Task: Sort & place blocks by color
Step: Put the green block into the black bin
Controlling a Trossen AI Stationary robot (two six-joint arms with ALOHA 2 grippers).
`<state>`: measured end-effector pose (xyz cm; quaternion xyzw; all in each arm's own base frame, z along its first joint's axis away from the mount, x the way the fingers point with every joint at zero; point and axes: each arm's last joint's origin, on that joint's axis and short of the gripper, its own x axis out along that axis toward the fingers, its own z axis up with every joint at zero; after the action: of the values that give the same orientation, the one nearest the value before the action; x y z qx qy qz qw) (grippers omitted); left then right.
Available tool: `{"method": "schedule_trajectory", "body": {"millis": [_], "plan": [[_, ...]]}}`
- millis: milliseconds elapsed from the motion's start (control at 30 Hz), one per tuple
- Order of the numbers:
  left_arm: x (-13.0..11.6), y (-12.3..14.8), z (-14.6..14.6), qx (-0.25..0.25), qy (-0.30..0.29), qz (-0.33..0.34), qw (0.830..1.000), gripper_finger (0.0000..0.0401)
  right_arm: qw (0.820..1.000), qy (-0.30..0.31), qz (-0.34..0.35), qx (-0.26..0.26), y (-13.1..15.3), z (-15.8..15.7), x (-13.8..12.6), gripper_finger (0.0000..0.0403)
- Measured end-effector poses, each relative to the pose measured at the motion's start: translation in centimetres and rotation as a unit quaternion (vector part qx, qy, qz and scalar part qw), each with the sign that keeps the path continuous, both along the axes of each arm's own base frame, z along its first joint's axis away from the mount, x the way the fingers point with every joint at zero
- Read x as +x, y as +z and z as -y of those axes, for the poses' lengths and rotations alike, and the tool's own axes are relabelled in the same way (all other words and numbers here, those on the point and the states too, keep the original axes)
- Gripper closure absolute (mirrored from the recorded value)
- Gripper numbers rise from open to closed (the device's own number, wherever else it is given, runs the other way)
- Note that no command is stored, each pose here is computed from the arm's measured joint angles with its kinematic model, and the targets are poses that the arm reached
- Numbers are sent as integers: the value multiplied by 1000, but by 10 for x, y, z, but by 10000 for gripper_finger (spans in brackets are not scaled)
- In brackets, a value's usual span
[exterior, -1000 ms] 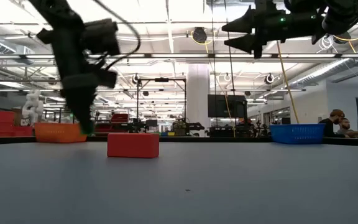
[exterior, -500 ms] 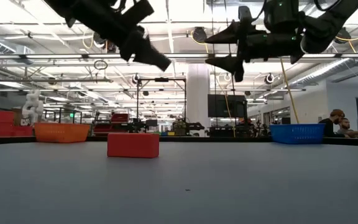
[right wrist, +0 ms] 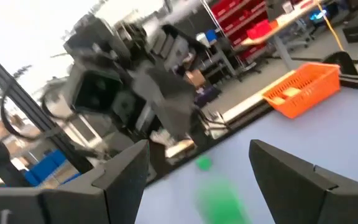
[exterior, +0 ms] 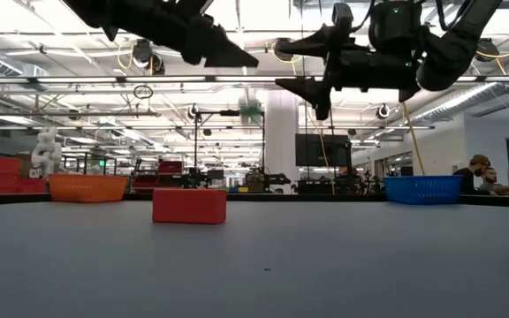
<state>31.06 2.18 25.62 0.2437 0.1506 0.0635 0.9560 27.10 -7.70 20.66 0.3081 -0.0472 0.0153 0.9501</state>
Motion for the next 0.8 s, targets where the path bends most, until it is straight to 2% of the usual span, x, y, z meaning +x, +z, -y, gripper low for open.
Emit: {"method": "schedule_trajectory", "body": {"millis": [167,300,367,467,600,700,800], "plan": [[1,-1,0,0,5,-2,1000,302,999,3,-29,26,-12,-3,5,133],[-1,-8,-1,1,10,-38,999,379,998,7,-61,22,-19,-6,6,133],[-4,-13,-2,-4,14,-69,998,392,996,8,-84,14,-23,-7,6,133],[-8,-22,-8,-32,35,-112,993,368,989,14,-145,-14,-35,-9,5,133],[-15,-31,-14,-65,63,-158,983,318,968,73,-220,-94,-52,-27,3,133],[-16,-32,-20,-83,79,-156,981,280,959,104,-220,-144,-53,-42,5,133],[-17,-33,-25,-94,92,-149,980,246,953,102,-217,-187,-52,-57,7,133]]}}
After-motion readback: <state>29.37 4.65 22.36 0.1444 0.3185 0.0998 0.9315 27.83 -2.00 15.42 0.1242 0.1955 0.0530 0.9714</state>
